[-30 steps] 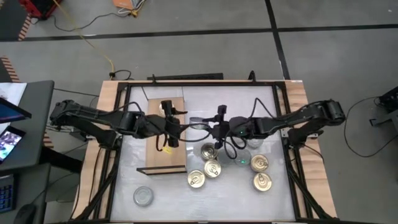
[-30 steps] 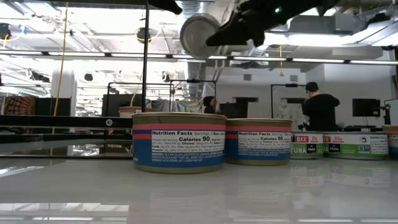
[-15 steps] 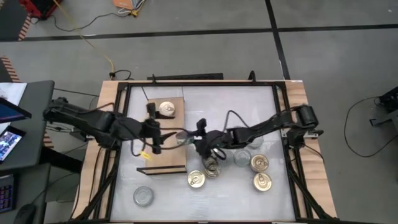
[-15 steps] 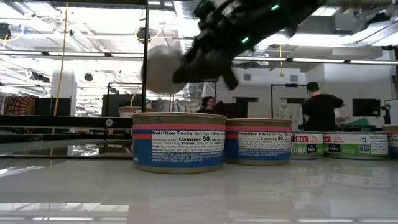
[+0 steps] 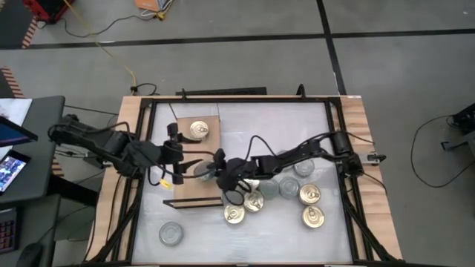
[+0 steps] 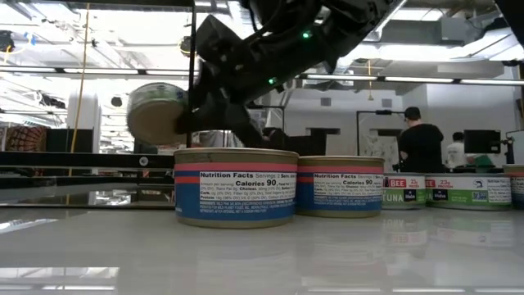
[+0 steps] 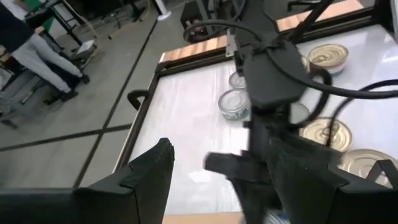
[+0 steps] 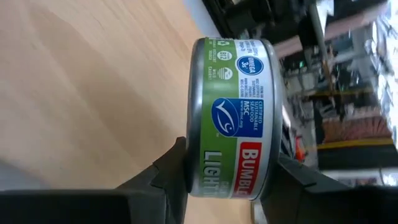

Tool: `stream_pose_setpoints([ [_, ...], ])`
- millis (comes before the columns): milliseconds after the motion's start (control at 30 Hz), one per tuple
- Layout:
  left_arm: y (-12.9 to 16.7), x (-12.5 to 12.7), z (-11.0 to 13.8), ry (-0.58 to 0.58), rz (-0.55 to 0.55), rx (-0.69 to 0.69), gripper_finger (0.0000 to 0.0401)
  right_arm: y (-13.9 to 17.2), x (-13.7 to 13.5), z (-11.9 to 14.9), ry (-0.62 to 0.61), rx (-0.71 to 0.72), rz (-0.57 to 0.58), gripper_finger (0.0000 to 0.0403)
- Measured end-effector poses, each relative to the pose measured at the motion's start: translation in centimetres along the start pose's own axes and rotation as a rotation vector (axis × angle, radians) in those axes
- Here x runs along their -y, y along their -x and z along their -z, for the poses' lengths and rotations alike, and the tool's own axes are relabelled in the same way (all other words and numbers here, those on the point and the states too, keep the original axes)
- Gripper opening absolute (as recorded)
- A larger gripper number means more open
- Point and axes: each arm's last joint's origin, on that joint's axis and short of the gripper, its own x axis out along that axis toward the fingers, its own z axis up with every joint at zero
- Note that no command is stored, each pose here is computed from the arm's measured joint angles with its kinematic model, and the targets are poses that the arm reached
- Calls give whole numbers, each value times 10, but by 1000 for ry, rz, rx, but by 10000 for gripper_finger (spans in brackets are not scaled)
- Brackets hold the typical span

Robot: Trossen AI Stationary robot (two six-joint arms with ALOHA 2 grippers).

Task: Stack canned seafood by type on shelf
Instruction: Put the green tuna can on the shelf, then stack the green tuna can on top of the other green tuna can on the shelf

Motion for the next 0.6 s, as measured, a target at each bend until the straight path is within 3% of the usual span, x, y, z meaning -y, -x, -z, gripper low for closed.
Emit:
stream_pose_setpoints([
  [133, -4, 3, 0, -8, -10, -12, 244, -11, -3, -2, 46, 4, -4, 205],
  [333, -5, 3, 1, -2, -12, -16, 244, -17, -2, -4, 46, 3, 6, 274],
  [467, -5, 3, 1, -2, -12, -19, 244, -10, 5, -6, 42, -44, 32, 307],
  [600, -5, 4, 1, 12, -6, -23, 244, 4, 14, -6, 52, -126, -13, 324],
])
